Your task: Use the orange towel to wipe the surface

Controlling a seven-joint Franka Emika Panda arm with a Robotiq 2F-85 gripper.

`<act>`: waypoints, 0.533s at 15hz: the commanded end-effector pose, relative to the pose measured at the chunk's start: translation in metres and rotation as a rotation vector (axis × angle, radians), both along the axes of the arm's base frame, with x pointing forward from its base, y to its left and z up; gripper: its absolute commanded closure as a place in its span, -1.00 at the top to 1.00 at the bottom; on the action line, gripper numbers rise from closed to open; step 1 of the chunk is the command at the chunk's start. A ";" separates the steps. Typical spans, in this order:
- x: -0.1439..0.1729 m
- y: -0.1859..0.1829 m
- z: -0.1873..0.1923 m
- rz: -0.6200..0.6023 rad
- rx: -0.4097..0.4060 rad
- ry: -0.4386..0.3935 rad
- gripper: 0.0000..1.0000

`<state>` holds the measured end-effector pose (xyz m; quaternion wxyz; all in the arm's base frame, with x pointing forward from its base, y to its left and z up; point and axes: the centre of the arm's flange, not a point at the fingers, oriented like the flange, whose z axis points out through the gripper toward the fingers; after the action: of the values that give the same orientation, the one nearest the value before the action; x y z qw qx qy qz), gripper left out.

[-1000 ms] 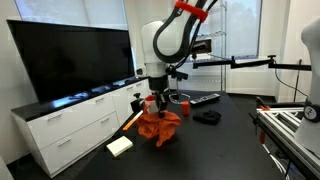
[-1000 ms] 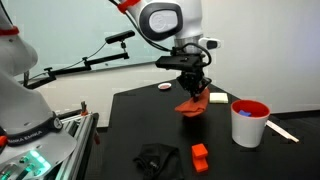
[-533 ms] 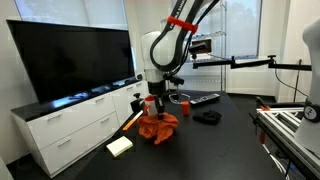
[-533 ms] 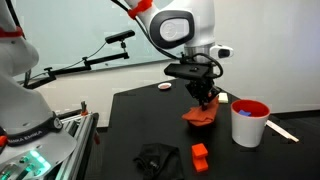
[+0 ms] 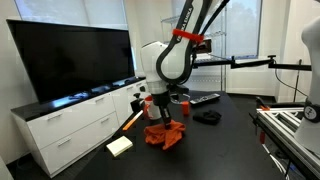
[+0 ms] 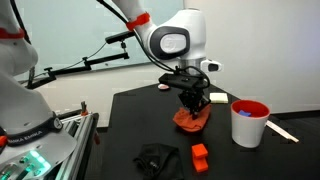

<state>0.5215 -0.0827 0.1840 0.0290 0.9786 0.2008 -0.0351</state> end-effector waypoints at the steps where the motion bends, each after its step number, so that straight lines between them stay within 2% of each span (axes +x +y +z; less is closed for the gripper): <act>1: -0.020 0.018 0.000 0.049 -0.056 0.012 -0.97; 4: -0.040 0.039 -0.004 0.136 -0.084 0.025 -0.97; 8: -0.038 0.041 -0.003 0.151 -0.098 0.031 -0.97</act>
<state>0.4880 -0.0388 0.1724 0.0633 0.9574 0.2748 -0.0621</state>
